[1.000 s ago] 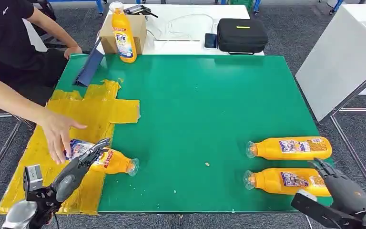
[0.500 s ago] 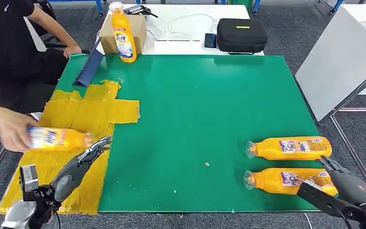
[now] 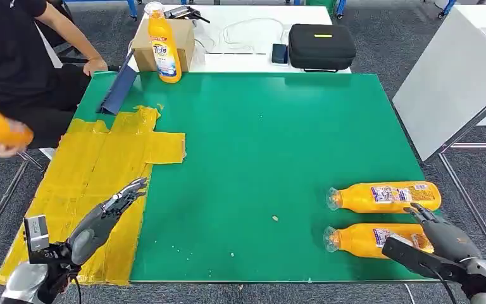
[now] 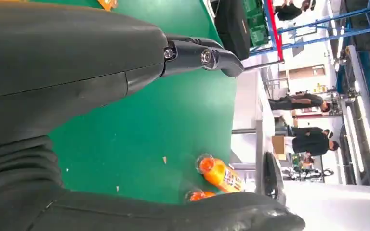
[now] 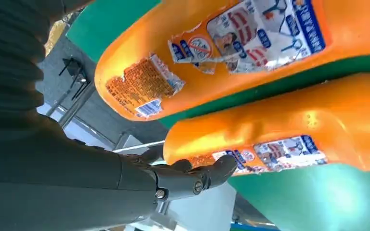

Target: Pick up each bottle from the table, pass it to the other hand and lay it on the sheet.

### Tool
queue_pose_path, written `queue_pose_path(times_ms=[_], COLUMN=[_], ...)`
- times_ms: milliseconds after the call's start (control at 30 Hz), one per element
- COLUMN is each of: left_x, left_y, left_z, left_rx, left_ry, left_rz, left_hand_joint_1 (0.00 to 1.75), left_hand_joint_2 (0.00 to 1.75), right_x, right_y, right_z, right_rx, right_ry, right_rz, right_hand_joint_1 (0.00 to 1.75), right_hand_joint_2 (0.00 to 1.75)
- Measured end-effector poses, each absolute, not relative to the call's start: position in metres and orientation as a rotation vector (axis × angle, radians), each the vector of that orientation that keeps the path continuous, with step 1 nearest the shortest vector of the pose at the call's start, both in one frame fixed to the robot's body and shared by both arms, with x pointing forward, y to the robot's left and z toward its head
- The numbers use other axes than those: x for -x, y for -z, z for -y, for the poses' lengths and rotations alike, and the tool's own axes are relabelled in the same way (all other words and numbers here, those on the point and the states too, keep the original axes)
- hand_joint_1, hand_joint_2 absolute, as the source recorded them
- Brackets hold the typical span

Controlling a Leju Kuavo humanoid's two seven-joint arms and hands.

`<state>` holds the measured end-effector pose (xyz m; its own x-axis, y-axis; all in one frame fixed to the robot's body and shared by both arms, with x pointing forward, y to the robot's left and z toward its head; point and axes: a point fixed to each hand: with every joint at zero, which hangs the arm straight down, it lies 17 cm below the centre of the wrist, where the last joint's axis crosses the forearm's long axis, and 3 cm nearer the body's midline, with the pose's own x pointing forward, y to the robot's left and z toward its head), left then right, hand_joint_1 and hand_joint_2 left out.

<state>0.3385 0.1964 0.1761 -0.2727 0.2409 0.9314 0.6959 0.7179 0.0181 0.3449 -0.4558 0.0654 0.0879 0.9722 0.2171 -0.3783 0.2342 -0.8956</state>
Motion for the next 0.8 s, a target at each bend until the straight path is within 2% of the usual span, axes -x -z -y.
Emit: queue_pose_path(times_ms=[367, 800], left_x=[-0.34, -0.348], left_y=[-0.178, -0.19], left_z=[-0.197, -0.198], left_rx=[0.734, 0.762], left_ry=[0.522, 0.506], left_rz=[1.843, 1.863], left_hand_joint_1=[0.0, 0.0], left_hand_joint_2=[0.0, 0.0], right_x=[-0.346, -0.334], right_y=[-0.059, -0.019], right_z=[0.455, 0.453], right_rx=[0.772, 0.714], right_ry=[-1.199, -1.383], right_rz=[0.969, 0.837], right_hand_joint_1=[0.0, 0.0], right_hand_joint_2=[1.75, 1.75])
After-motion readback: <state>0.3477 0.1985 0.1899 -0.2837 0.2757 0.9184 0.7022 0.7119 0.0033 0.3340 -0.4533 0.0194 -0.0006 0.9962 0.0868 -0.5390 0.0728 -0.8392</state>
